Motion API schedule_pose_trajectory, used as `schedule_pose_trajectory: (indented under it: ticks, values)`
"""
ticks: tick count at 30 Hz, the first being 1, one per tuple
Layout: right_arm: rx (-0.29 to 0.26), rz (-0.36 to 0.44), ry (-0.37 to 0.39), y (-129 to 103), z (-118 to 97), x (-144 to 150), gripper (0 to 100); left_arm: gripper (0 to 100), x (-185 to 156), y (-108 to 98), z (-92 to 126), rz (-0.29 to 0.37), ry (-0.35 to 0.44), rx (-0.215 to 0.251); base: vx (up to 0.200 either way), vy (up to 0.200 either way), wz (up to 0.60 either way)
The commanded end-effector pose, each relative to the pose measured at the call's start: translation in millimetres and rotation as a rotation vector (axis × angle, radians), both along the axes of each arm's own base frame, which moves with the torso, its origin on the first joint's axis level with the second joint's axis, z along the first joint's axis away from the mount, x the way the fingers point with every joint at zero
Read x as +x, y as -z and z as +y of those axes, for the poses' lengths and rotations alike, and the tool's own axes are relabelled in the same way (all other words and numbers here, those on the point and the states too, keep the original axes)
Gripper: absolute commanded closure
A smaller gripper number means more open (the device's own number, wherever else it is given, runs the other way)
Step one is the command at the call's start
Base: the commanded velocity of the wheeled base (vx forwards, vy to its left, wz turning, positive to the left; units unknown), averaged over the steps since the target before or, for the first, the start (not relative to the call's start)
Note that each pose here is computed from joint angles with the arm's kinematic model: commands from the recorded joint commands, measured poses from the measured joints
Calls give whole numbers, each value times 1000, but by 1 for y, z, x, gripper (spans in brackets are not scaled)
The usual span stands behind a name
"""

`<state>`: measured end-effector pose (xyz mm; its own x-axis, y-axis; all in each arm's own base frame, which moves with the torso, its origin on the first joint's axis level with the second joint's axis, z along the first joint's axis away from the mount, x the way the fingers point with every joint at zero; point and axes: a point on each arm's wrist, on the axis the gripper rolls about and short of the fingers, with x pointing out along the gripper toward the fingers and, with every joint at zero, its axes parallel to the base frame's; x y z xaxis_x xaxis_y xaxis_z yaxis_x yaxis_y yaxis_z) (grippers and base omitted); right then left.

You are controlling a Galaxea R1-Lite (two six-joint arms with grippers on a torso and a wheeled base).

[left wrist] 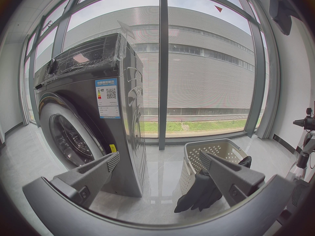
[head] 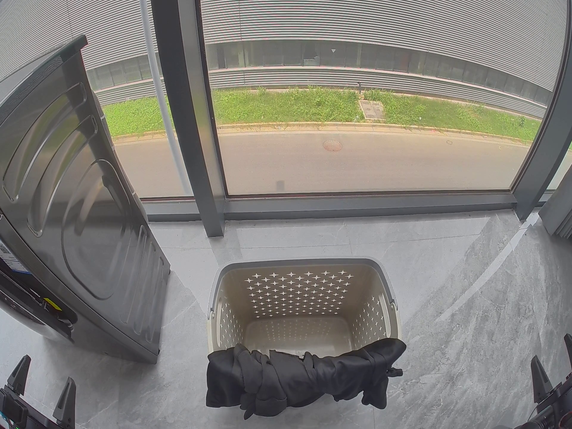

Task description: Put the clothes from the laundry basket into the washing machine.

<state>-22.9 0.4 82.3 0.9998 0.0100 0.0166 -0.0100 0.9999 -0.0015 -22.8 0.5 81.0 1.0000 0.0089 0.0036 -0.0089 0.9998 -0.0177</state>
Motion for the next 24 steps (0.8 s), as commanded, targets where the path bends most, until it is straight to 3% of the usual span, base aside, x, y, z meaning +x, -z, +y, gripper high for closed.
schedule_pose_trajectory:
  ticks: [1,11,17,24]
  values:
    - [0,1,-1,5,0,0,0,0,0,5,0,2,0,-1,200,0,0]
    - [0,1,-1,5,0,0,0,0,0,5,0,1,0,1,20,0,0]
    - [0,1,-1,5,0,0,0,0,0,5,0,2,1,1,200,0,0]
    - [0,1,-1,5,0,0,0,0,0,5,0,2,0,2,0,0,0]
